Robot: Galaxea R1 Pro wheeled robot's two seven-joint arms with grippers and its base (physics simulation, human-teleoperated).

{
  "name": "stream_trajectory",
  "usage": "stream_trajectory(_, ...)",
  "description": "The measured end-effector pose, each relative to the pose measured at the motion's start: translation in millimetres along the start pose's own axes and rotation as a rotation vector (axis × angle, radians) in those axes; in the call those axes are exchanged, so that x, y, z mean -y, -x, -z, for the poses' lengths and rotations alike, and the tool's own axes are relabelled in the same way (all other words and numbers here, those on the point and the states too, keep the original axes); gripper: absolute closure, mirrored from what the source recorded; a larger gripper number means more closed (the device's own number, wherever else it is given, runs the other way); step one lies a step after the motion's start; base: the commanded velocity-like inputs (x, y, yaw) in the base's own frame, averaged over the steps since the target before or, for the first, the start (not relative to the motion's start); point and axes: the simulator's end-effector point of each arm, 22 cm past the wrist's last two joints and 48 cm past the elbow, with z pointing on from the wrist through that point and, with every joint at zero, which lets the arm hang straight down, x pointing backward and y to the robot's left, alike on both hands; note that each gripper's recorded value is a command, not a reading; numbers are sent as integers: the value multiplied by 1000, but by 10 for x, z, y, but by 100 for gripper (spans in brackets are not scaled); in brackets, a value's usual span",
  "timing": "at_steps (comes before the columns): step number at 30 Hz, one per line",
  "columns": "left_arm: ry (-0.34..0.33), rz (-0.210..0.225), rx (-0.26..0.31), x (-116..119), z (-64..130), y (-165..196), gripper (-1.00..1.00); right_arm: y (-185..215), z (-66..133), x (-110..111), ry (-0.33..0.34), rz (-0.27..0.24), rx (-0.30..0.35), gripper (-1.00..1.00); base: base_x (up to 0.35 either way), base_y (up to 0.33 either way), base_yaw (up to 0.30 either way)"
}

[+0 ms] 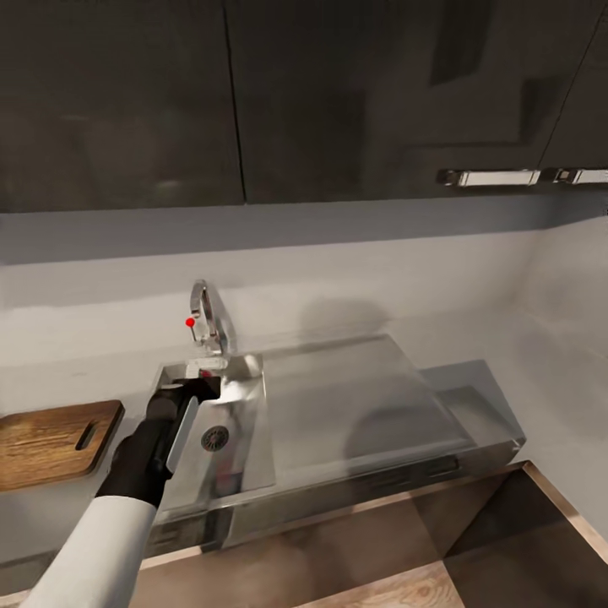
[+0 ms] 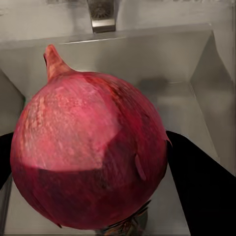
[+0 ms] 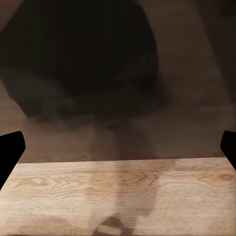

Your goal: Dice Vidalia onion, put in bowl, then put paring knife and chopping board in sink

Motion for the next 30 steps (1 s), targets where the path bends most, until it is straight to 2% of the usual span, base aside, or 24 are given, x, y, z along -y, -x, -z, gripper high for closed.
stream_trajectory(3,0,4,23,-16,107,28,100,18,-2,1,0,1,5,-100,0,0,0)
stream_trajectory(9,-2,-3,-18,-29,240,-15,100,53,-8,6,-1,3,14,-100,-94,102,40)
stream_trajectory(15,-3,-3,-15,-33,285,17,100,86,-12,11,-3,4,23,-100,-207,229,137)
stream_trajectory(22,-3,-2,-12,-33,299,35,100,96,-13,12,-3,5,25,-100,-207,245,25)
stream_trajectory(30,-3,-2,-12,-34,304,34,100,97,-10,9,-2,5,26,-100,47,308,0)
